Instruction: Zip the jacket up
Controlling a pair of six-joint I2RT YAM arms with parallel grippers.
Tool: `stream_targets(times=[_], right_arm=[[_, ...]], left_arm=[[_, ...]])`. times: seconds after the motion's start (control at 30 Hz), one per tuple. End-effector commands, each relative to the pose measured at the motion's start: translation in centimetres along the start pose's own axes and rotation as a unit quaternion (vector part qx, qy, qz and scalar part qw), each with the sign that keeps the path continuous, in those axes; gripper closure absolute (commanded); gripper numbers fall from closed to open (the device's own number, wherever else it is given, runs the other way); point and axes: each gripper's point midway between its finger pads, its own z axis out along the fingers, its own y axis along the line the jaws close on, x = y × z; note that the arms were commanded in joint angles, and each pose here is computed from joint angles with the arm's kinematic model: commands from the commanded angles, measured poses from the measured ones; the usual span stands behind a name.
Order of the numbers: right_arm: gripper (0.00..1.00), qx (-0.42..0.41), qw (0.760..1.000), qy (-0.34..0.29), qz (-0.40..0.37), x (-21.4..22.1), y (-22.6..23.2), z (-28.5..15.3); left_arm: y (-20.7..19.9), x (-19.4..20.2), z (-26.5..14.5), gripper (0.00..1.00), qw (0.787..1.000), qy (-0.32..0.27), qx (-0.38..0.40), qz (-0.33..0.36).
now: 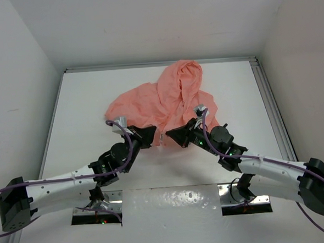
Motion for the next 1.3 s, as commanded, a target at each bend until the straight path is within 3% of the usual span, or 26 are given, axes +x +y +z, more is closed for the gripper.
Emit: stream_targets(times=[0.0,1.27], right_arm=[[1.0,-0.024,0.999,-0.038,-0.016,-2.8,1.9,0.7],[1.0,-0.015,0.998,-0.052,-0.022,-3.2,1.6,0.1]], left_arm=[[-1.9,-0.8,0.0,1.0,0.999,-0.009,0.029,-0.022],[-1.9,0.4,0.2,1.0,0.999,0.007,0.034,-0.023]])
